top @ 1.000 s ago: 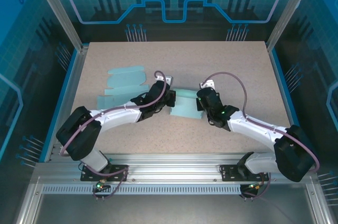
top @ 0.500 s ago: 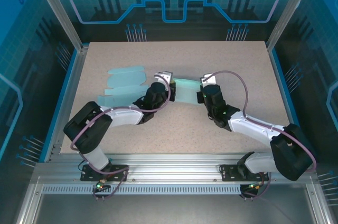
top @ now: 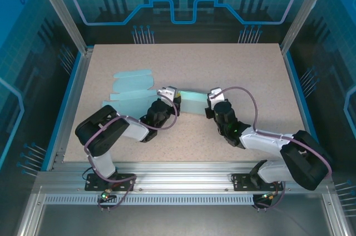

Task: Fold the paper box

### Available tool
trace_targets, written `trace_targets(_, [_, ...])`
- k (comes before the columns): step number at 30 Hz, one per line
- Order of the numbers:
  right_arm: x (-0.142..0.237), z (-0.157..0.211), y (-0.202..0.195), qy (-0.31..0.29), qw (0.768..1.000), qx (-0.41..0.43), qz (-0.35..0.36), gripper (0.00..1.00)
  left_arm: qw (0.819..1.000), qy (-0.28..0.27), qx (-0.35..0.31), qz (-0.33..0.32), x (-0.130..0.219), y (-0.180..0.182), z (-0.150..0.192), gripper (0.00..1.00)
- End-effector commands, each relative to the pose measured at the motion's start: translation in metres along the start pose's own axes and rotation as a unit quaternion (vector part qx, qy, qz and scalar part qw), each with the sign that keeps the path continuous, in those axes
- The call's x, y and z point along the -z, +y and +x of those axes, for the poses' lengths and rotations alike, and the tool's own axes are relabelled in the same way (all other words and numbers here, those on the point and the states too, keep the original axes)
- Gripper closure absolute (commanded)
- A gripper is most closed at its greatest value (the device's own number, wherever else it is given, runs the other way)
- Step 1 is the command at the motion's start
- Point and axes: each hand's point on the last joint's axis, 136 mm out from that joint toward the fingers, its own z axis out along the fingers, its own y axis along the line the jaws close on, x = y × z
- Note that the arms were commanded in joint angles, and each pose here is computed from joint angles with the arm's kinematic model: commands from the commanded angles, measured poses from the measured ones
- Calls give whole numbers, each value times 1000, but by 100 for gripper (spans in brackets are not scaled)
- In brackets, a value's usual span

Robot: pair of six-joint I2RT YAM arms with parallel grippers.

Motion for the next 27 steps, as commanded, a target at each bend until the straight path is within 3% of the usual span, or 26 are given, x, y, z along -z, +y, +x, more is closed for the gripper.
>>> trace_targets(1, [10,-14,29,-37,998,-12,-55,100,995,-24,-12,94,9,-46,-8,100])
trace_targets(10, [15,19,23,-6,999,-25,-37,100,996,5,-22,88,19,-41,25,100])
trace_targets(13, [15,25,24,3,999,-17,-35,100,996,11,-20,86,24,-38,31,94])
trace_targets(20, [16,28,19,14,1000,-15,-11,100,996,17,-21,88,38,-37,24,67])
trace_targets(25, [14,26,19,25,1000,-10,-5,100,995,25,1,95,47,-41,5,39])
trace_targets(27, [12,26,18,29,1000,-8,-2,100,995,30,12,93,51,-42,-3,32])
